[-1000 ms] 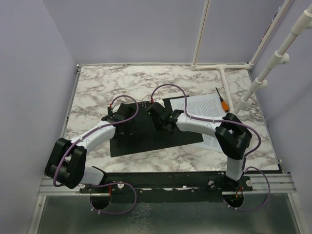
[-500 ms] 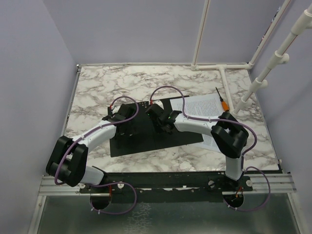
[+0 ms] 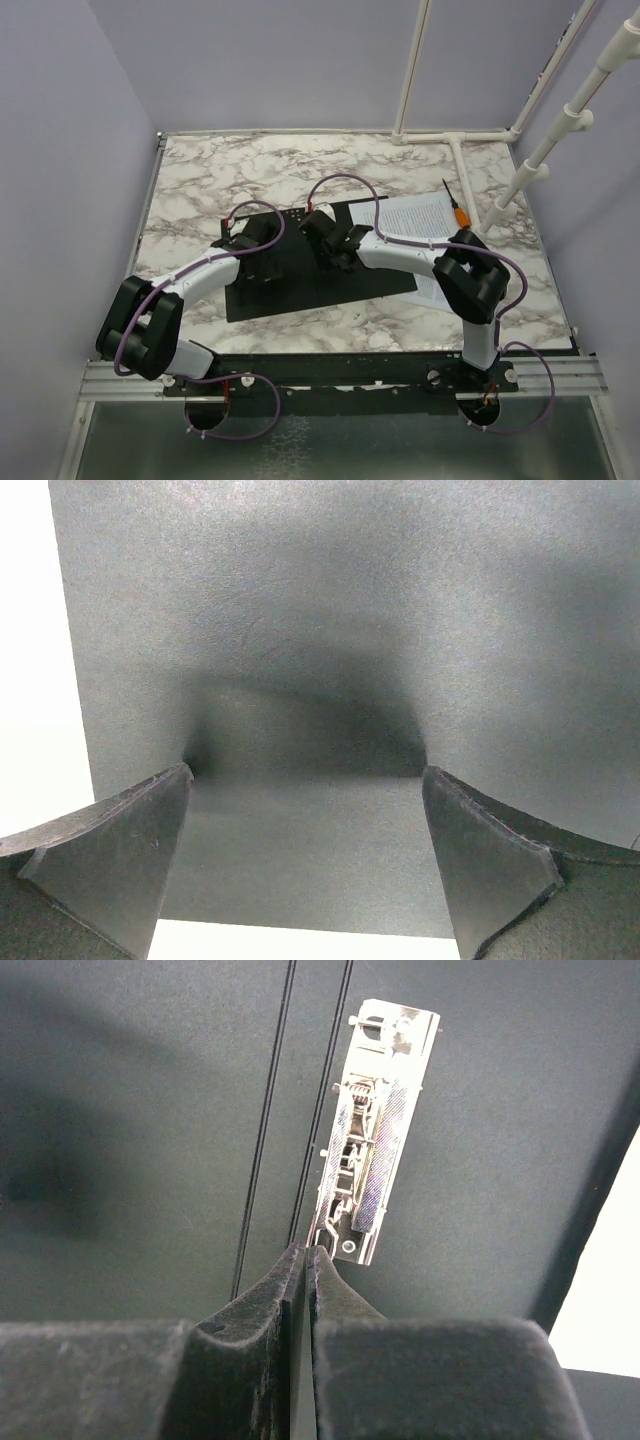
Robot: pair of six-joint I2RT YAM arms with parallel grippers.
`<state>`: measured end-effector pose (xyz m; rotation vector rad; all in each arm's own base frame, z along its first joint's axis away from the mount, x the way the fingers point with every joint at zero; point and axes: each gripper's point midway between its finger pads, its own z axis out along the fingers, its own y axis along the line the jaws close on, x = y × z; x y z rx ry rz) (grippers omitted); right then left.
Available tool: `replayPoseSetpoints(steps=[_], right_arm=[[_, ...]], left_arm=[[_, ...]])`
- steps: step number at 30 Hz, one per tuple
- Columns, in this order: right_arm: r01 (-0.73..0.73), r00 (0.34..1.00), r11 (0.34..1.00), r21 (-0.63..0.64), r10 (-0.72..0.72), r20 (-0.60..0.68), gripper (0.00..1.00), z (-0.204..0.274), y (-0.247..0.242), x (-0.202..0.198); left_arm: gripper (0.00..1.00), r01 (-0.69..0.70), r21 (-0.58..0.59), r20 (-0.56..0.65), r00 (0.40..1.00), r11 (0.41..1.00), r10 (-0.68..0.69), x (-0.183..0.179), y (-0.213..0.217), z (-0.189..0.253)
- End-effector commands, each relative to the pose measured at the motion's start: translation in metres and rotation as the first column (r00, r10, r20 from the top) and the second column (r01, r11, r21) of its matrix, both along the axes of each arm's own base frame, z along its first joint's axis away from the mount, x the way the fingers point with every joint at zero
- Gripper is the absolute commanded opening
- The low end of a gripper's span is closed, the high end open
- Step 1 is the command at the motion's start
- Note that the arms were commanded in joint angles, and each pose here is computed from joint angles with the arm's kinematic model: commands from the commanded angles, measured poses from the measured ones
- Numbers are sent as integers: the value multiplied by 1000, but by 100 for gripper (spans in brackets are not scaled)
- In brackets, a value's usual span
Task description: Put the files into the folder
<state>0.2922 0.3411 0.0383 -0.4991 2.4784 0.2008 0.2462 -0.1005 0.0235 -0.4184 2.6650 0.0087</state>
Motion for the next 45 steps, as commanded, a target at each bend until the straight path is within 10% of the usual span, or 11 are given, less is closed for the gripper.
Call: replayPoseSetpoints(steps=[1,45], right_arm=[[11,999,1000,29,-12,30,8,12,4,12],[28,998,996,-89,-33,-55,1,-36,-22,-5]], left_arm=[[99,-18,32,-16,1000,999,19,-7,7,-7],[99,-26,35,-16,1000,999,26,-8,9,-8]])
